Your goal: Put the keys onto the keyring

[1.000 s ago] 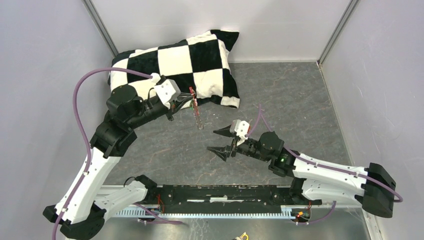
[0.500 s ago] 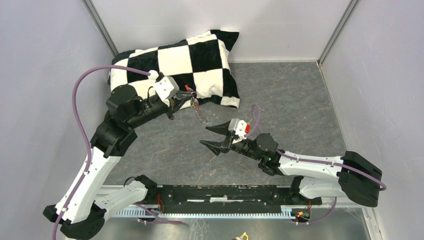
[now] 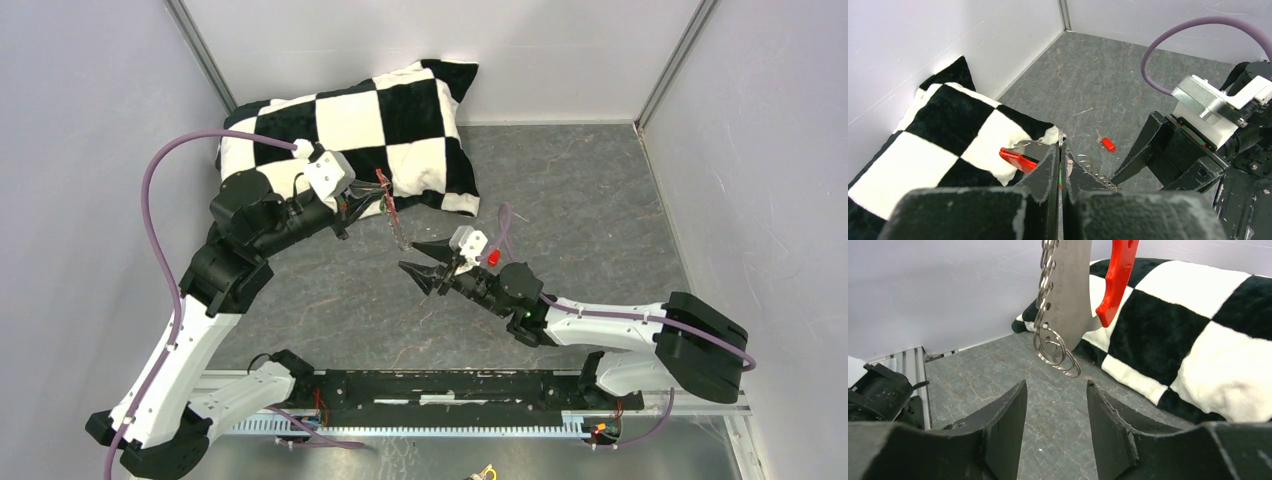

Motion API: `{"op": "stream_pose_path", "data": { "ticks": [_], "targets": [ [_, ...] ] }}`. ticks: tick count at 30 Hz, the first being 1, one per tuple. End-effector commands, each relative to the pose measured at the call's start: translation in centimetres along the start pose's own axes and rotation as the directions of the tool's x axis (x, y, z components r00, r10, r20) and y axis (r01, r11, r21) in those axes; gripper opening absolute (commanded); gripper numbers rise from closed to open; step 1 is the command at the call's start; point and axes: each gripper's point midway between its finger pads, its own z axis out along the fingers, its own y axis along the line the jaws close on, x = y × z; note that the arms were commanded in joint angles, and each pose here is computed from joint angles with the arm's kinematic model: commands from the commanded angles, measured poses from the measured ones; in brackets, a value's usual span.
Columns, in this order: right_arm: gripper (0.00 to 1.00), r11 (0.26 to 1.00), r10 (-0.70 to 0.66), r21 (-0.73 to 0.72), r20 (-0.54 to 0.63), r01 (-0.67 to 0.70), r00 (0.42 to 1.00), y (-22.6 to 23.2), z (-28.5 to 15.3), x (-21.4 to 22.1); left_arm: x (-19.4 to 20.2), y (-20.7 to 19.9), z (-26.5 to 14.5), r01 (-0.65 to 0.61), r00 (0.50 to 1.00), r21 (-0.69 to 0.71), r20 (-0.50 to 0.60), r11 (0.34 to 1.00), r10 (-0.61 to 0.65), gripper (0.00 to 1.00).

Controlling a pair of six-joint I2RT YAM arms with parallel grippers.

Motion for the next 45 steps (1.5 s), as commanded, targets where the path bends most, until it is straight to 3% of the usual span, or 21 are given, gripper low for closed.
{"op": "stream_pose_path", "data": {
  "ticks": [1, 8, 16, 21, 45],
  "targets": [
    [0.53, 1.000, 0.009, 0.006, 0.136, -0.009, 0.991, -0.1, 0.6, -4.1, -2.7, -0.1, -0.6, 0.016, 0.996, -0.005, 0.089, 1.000, -0.016, 0.02],
    [0.48, 1.000, 0.001, 0.020, 0.089, -0.003, 0.996, -0.6, 1.8, -3.6, -3.0, -0.5, -0.7, 0.009, 0.996, 0.017, 0.094, 1.000, -0.010, 0.02],
    [0.50, 0.969, 0.147, -0.210, 0.080, -0.127, 0.986, 2.5, 2.9, -3.9, -2.9, -0.8, -0.8, 0.015, 0.996, 0.031, 0.090, 0.999, -0.018, 0.02],
    [0.46, 0.921, 0.267, -0.328, 0.140, -0.210, 0.953, 3.7, 1.6, -5.3, -3.1, -1.0, -1.1, 0.006, 0.995, 0.039, 0.097, 0.999, -0.010, 0.02],
    [0.37, 0.876, 0.346, -0.401, 0.138, -0.267, 0.928, 4.7, 2.1, -5.1, -4.3, -1.3, -1.7, -0.011, 0.990, 0.046, 0.139, 0.999, 0.005, 0.02]
  ]
}}
